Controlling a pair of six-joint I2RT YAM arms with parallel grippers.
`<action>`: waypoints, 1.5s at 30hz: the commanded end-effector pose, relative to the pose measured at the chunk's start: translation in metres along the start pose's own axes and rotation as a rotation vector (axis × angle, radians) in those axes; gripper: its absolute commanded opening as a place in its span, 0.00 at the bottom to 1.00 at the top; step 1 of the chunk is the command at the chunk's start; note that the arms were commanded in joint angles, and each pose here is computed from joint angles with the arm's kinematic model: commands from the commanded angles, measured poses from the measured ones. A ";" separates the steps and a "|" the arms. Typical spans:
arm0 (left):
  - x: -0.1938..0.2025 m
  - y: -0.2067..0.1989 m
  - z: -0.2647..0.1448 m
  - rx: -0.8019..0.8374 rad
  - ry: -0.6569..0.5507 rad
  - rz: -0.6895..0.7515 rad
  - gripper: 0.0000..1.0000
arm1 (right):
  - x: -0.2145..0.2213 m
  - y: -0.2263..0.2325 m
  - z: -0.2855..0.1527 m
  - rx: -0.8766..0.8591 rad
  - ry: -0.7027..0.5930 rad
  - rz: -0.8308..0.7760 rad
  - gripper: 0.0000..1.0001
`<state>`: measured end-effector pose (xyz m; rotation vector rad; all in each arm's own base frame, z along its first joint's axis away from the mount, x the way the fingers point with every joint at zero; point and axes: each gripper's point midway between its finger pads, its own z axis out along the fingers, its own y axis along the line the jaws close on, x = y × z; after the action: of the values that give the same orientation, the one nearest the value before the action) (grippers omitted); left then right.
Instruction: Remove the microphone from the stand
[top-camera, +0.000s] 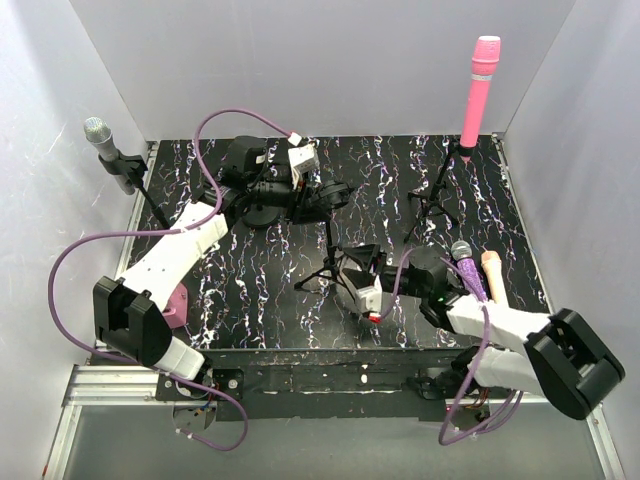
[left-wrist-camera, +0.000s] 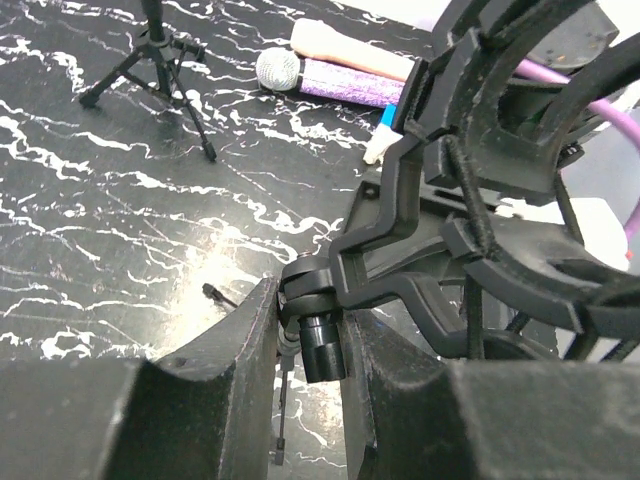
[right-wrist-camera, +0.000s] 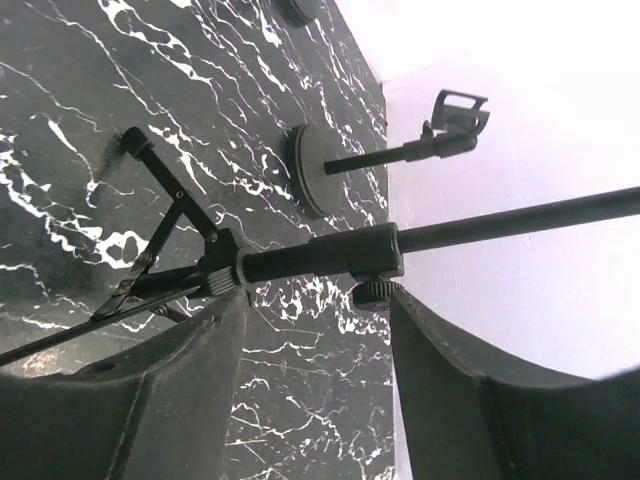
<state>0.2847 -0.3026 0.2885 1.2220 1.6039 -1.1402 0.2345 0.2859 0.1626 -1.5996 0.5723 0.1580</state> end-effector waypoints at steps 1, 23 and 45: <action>-0.007 0.002 -0.010 -0.041 -0.013 0.017 0.00 | -0.016 -0.006 -0.016 -0.050 -0.007 -0.034 0.67; -0.017 0.005 -0.010 -0.025 -0.027 0.033 0.00 | -0.033 -0.047 -0.024 -0.487 0.122 1.692 0.67; -0.015 -0.001 -0.013 -0.017 -0.036 0.032 0.00 | 0.050 -0.016 0.013 -0.231 0.407 1.969 0.55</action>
<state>0.2893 -0.2976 0.2843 1.2022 1.6318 -1.1346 0.2698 0.2851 0.1652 -0.7955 2.2719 1.4613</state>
